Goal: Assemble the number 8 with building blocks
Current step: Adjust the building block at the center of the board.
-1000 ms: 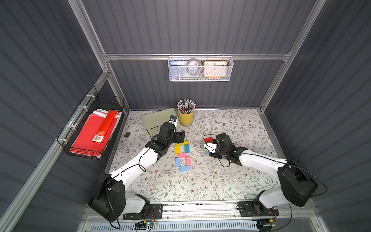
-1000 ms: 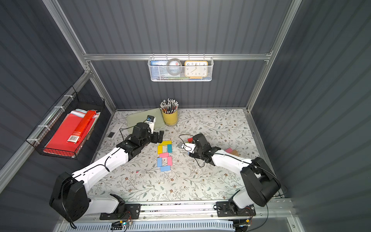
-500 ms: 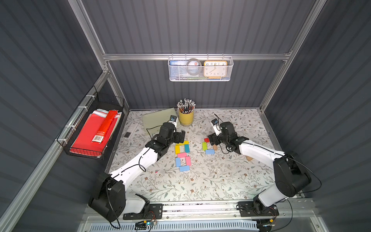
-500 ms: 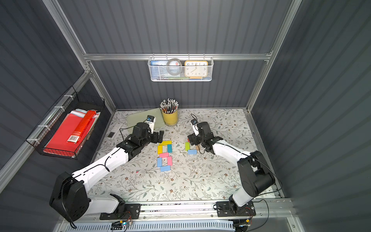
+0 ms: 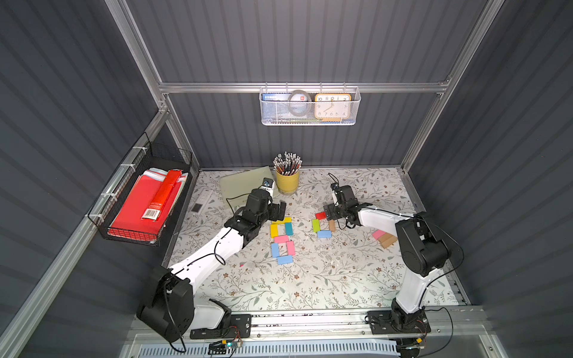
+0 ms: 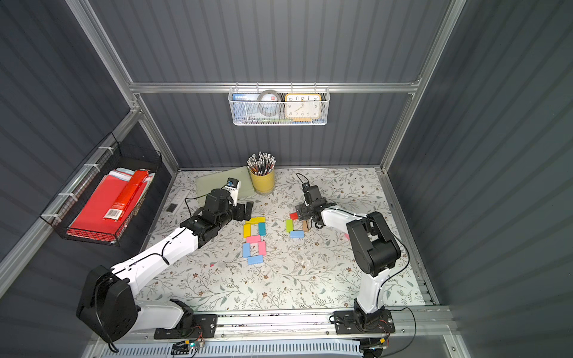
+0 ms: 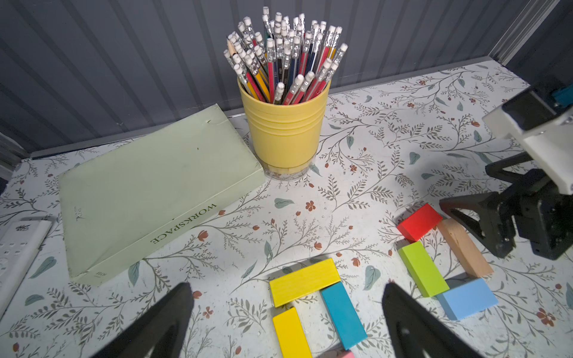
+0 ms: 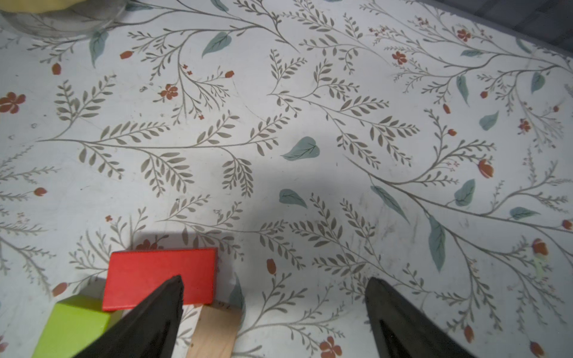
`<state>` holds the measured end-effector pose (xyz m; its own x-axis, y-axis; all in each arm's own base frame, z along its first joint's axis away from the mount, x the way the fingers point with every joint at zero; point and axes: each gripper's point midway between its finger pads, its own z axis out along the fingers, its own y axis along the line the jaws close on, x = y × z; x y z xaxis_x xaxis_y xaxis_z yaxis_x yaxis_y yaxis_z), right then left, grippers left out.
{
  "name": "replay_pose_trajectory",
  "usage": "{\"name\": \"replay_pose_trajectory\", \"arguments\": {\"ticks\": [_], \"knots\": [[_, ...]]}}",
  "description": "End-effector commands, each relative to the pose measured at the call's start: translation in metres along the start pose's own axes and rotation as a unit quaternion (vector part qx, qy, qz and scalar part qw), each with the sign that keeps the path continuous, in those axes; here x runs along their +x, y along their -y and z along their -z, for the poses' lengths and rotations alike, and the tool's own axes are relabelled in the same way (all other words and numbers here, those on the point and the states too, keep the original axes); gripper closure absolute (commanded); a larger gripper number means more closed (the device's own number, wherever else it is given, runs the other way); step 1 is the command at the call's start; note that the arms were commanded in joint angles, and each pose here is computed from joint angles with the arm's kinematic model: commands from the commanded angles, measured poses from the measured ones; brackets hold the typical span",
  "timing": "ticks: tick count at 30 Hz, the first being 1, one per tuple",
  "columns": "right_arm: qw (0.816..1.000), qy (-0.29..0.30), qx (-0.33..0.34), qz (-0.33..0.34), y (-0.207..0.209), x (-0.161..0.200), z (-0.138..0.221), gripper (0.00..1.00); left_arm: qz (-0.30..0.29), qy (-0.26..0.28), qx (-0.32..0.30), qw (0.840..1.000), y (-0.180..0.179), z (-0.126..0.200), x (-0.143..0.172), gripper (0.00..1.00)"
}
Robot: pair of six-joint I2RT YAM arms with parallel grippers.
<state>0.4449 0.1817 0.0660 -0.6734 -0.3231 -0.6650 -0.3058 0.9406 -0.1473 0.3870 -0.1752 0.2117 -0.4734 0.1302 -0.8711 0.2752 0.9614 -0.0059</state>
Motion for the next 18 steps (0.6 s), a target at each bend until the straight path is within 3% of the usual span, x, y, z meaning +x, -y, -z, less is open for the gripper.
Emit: {"name": "replay_pose_trajectory", "arguments": {"ticks": [1, 18], "knots": [[1.000, -0.004, 0.010, -0.004, 0.004, -0.006, -0.003, 0.04, 0.009, 0.002, 0.005, 1.000, 0.000, 0.000, 0.000, 0.01], [0.999, -0.038, 0.000, -0.004, -0.001, 0.007, -0.028, 0.04, 0.008, -0.003, 0.006, 1.000, 0.001, -0.003, 0.003, 0.01]]}}
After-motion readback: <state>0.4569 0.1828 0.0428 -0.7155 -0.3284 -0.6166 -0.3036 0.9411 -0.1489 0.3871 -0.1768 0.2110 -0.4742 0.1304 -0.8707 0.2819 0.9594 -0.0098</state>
